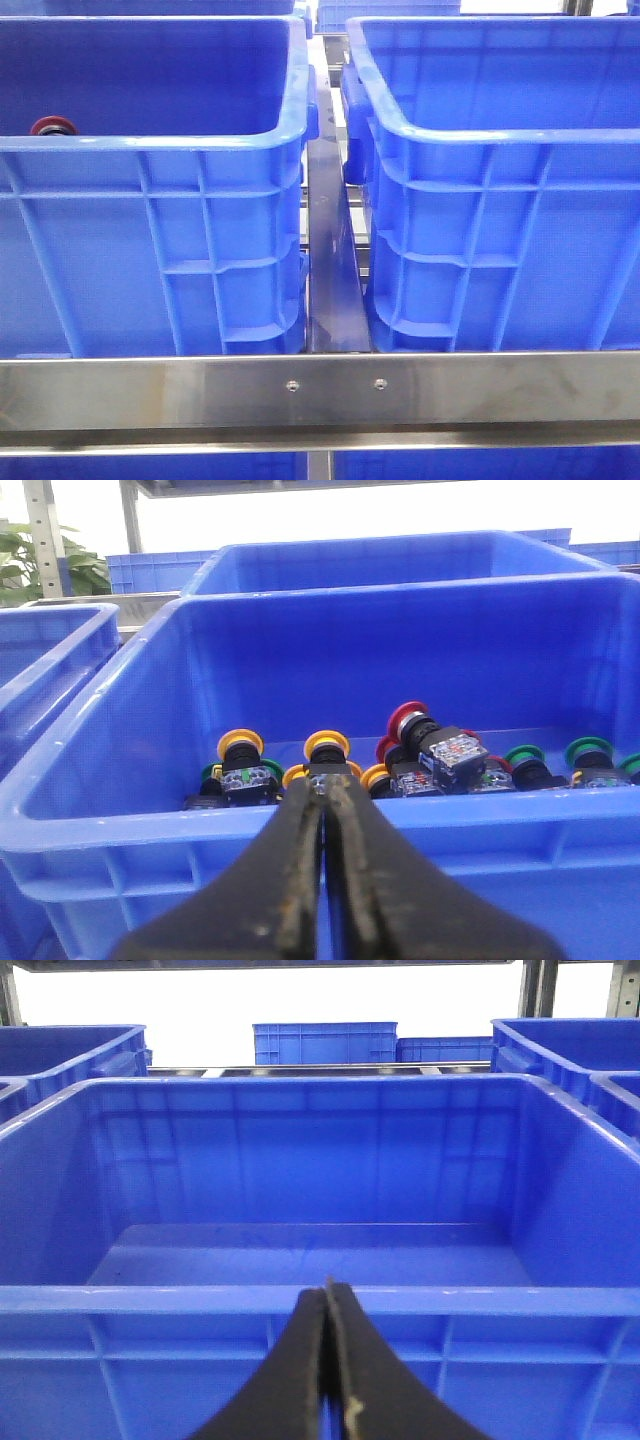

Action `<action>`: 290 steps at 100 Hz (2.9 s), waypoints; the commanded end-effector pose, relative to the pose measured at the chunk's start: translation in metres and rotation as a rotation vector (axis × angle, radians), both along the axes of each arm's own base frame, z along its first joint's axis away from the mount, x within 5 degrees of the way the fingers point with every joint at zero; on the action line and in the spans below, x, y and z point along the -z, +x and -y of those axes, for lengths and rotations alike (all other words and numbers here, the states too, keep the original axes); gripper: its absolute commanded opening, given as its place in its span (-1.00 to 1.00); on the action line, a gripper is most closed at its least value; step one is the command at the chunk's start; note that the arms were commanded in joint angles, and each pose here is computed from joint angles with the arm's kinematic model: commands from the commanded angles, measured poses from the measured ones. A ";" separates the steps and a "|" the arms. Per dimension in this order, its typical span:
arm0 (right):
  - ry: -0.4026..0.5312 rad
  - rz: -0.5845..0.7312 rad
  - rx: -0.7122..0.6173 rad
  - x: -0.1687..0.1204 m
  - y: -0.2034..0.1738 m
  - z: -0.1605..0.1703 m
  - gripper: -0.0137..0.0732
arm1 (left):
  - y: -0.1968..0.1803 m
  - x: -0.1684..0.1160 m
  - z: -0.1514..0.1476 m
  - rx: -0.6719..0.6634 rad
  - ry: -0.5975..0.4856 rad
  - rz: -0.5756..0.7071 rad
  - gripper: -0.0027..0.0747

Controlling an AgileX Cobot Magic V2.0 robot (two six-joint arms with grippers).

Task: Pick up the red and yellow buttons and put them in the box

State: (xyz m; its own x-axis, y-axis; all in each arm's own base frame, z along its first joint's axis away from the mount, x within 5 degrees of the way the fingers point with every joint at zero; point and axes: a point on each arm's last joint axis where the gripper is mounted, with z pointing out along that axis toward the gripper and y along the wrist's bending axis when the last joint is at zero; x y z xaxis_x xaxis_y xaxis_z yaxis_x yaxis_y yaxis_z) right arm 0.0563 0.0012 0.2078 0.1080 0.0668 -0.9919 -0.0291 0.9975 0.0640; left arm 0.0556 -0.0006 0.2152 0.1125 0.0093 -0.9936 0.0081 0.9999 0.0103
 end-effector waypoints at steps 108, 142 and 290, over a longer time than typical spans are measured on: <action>-0.005 0.108 0.001 -0.009 -0.003 0.000 -0.84 | 0.041 -0.187 -0.006 -0.070 0.032 -0.398 -0.98; -0.005 0.108 0.001 -0.009 -0.003 0.000 -0.84 | 0.069 -0.189 -0.006 -0.069 0.036 -0.459 -0.97; -0.005 0.108 0.001 -0.009 -0.003 0.000 -0.84 | 0.214 -0.133 0.064 0.038 -0.212 -0.759 0.53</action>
State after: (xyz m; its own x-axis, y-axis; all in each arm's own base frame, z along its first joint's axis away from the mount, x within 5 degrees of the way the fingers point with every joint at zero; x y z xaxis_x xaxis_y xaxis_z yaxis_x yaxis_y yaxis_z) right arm 0.0563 0.0012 0.2078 0.1080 0.0668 -0.9919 -0.0291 0.9975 0.0640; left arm 0.2558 -0.0547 0.3273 -0.6912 -0.1524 -0.7064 -0.0406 0.9841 -0.1727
